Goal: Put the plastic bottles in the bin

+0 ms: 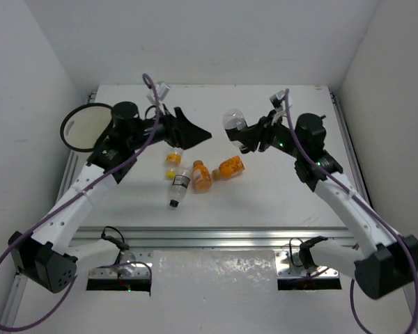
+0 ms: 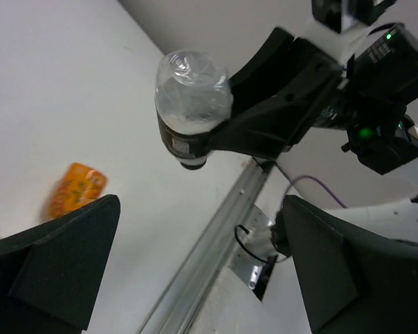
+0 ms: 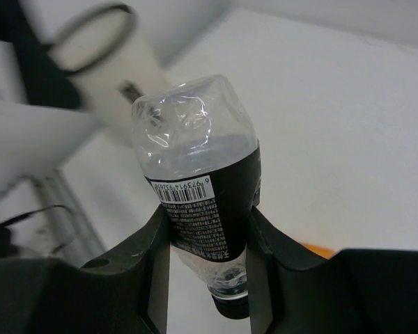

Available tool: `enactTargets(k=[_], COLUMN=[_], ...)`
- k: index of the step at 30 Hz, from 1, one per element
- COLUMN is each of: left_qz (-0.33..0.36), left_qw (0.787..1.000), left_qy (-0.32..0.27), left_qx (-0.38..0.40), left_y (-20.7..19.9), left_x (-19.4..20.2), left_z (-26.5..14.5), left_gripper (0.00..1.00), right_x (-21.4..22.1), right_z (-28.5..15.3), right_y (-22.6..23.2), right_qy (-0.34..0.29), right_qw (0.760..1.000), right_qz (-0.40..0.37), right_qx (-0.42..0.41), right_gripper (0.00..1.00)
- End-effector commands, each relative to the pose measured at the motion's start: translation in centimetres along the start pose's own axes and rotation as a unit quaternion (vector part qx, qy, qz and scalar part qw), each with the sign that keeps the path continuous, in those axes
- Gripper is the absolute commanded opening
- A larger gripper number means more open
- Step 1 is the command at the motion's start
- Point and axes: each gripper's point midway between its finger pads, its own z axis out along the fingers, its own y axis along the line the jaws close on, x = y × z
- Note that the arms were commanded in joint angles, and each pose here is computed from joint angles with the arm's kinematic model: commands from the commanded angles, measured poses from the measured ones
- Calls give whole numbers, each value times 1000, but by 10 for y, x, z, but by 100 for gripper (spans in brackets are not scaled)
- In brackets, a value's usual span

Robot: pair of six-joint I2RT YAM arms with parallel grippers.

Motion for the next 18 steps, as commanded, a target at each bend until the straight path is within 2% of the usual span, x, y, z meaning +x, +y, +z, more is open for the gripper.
enactTargets(k=[1,4,9,10,11,12,15,16,18], left_qz=[55,56,58,57,55,52,44,43,41], left_qw=[992,992,989,988,989,989,990,990,990], left_qy=[-35,-30,-37,-35,-33,-27,-5,2,11], left_qx=[111,109,134,136,137,136,130,132,137], left_y=[-60,-70,-84,-85,-85,-85,-80,-79,-79], left_x=[-13,-1,5,6,7,9,17,20,25], left_z=[13,31,42,44,45,49,57,58,61], left_gripper=[100,100,99,97,92,76,41,36,15], right_x=[-13,-22,-28,-28,-28,-29,-32,-33,-36], right_z=[-23,-49,-66,-66,-68,-70,-75,-76,-76], right_y=[73,107,134,136,139,140,142,142,141], right_qy=[-35,-51,-50,-50,-49,-53,-60,-63,-68], right_qw=[985,970,958,958,957,956,956,956,957], right_qz=[34,30,21,15,14,11,8,6,6], right_qx=[-167,-236,-280,-282,-286,-287,-287,-287,-281], right_gripper=[18,19,20,20,21,21,22,22,26])
